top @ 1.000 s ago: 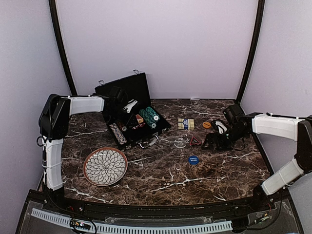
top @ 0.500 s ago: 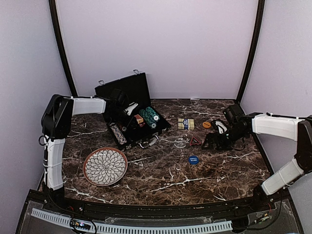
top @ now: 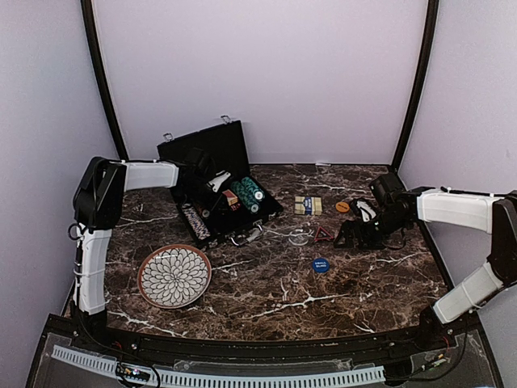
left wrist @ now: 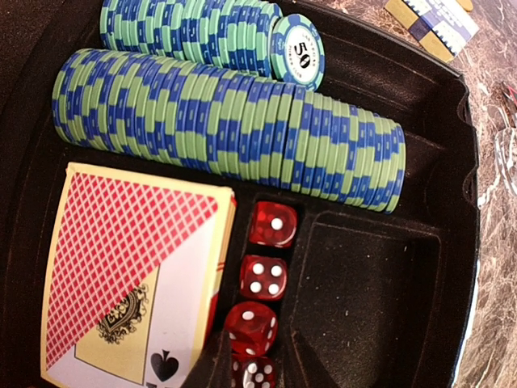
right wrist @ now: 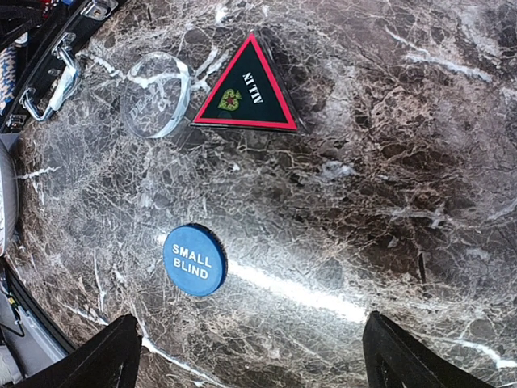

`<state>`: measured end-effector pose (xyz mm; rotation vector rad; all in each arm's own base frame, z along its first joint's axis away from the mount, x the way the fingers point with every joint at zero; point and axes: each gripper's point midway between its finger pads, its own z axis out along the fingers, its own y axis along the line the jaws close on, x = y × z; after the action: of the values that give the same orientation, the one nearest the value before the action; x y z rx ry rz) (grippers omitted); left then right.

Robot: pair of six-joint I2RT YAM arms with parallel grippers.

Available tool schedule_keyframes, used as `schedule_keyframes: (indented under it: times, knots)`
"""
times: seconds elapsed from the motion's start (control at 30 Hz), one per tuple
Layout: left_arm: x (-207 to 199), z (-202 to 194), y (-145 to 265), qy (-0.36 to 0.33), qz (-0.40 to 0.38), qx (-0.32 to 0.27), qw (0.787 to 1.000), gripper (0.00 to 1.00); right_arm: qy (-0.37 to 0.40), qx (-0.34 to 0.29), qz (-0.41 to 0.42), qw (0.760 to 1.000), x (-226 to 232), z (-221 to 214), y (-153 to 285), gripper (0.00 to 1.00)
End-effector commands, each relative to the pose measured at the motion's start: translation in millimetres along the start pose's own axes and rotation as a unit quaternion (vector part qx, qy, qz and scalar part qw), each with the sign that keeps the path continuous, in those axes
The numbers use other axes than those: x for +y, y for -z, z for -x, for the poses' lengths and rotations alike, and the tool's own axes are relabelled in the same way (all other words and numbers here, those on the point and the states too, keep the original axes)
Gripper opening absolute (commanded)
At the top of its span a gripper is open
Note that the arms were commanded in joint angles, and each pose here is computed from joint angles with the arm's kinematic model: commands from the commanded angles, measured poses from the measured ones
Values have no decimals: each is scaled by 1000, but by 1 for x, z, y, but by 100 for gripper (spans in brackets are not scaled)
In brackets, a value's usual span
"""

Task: Pack up texas hold em set
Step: Press the dice into the slot.

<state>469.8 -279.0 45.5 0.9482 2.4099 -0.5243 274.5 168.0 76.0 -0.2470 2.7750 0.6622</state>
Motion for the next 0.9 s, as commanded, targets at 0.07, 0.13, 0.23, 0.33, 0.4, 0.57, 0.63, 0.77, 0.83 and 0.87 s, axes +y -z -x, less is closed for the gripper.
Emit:
schedule_keyframes:
  times: [0.07, 0.13, 0.23, 0.33, 0.4, 0.57, 0.63, 0.77, 0.83, 0.87]
  knots:
    - [-20, -9, -2, -11, -30, 30, 999, 23, 5, -6, 5, 1000, 0, 5, -1, 97]
    - [-19, -7, 2, -11, -26, 30, 999, 22, 4, -6, 5, 1000, 0, 5, -1, 97]
    - [-19, 0, 9, -13, -21, 21, 999, 22, 5, -5, 5, 1000, 0, 4, -1, 97]
    - [-21, 13, 21, -17, -17, 0, 1000, 21, 5, -5, 6, 1000, 0, 5, -1, 97]
    - [-23, 19, 29, -20, -16, -10, 1000, 22, 5, -5, 6, 1000, 0, 5, -1, 97]
    - [-24, 30, 43, -24, -7, -26, 999, 23, 5, -5, 7, 1000, 0, 6, -2, 98]
    - [-23, 31, 46, -25, -2, -28, 999, 25, 6, -4, 6, 1000, 0, 6, -2, 98]
    - [-23, 35, 51, -26, 1, -35, 999, 25, 6, -4, 7, 1000, 0, 6, -2, 98]
    - [-25, 35, 51, -26, -2, -38, 999, 26, 6, -4, 7, 1000, 1, 7, -2, 98]
    - [-25, 34, 50, -26, -3, -38, 999, 26, 6, -5, 7, 1000, 1, 7, -2, 98]
